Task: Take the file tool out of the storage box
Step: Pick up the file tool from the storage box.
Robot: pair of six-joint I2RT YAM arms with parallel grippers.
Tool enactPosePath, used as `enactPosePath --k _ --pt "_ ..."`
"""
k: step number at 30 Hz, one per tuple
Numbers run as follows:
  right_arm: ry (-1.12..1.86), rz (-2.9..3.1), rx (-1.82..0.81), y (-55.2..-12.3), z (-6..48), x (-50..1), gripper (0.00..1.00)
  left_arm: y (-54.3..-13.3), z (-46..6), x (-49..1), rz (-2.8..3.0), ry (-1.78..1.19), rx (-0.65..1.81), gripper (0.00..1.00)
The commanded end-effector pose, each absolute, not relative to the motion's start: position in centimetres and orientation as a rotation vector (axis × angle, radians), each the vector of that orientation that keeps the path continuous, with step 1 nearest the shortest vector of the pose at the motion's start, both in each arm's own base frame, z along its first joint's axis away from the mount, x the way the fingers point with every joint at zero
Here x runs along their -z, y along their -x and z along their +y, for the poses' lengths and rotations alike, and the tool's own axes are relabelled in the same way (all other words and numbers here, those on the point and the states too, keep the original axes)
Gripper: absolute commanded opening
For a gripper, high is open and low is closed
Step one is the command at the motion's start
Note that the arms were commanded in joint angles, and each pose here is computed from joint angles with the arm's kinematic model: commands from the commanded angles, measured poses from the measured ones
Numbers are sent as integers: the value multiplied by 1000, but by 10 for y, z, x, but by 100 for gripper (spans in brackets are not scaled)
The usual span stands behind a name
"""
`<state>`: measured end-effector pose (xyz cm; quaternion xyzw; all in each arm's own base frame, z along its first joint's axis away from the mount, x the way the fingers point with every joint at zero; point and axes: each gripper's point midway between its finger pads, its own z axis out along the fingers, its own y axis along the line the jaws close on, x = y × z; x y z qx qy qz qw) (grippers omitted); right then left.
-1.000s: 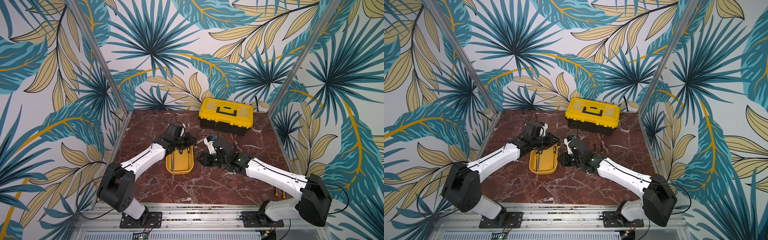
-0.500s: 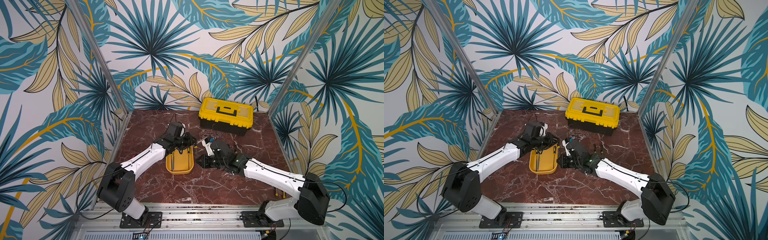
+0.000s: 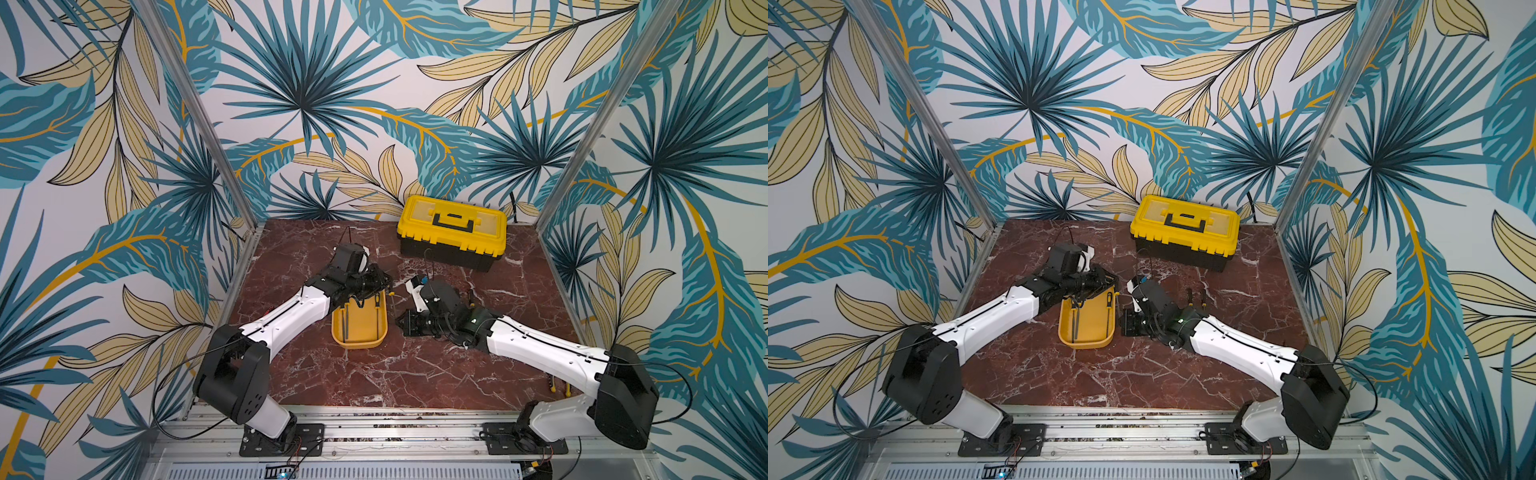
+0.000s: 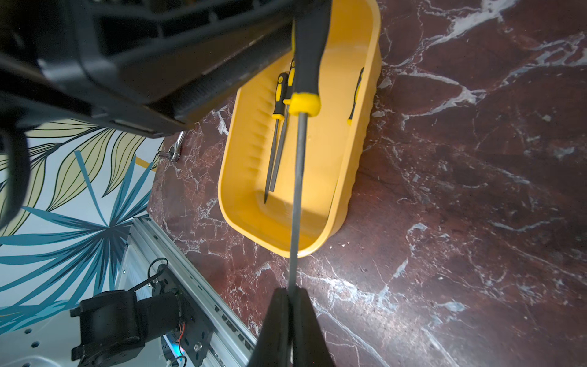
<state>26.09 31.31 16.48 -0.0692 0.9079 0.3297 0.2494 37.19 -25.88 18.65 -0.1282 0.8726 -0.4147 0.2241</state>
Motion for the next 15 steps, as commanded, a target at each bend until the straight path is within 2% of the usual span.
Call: enactPosePath --k 1,3,7,10,12,15 --pt "224 2457 -894 -258 315 -173 3 -370 -257 -198 2366 321 1177 27" --pt "215 2457 -861 -259 311 -173 2 -370 -258 -202 2358 306 1187 39" --pt "190 2467 -734 -264 293 -167 2 -372 -251 -216 2328 277 1187 74" --pt "145 2489 -578 -268 270 -155 1 -372 -242 -227 2313 246 1164 92" --pt "127 2492 -480 -270 256 -148 1 -372 -237 -234 2309 207 1118 100" --pt "106 2499 -334 -274 235 -136 2 -364 -227 -228 2375 168 1015 100"
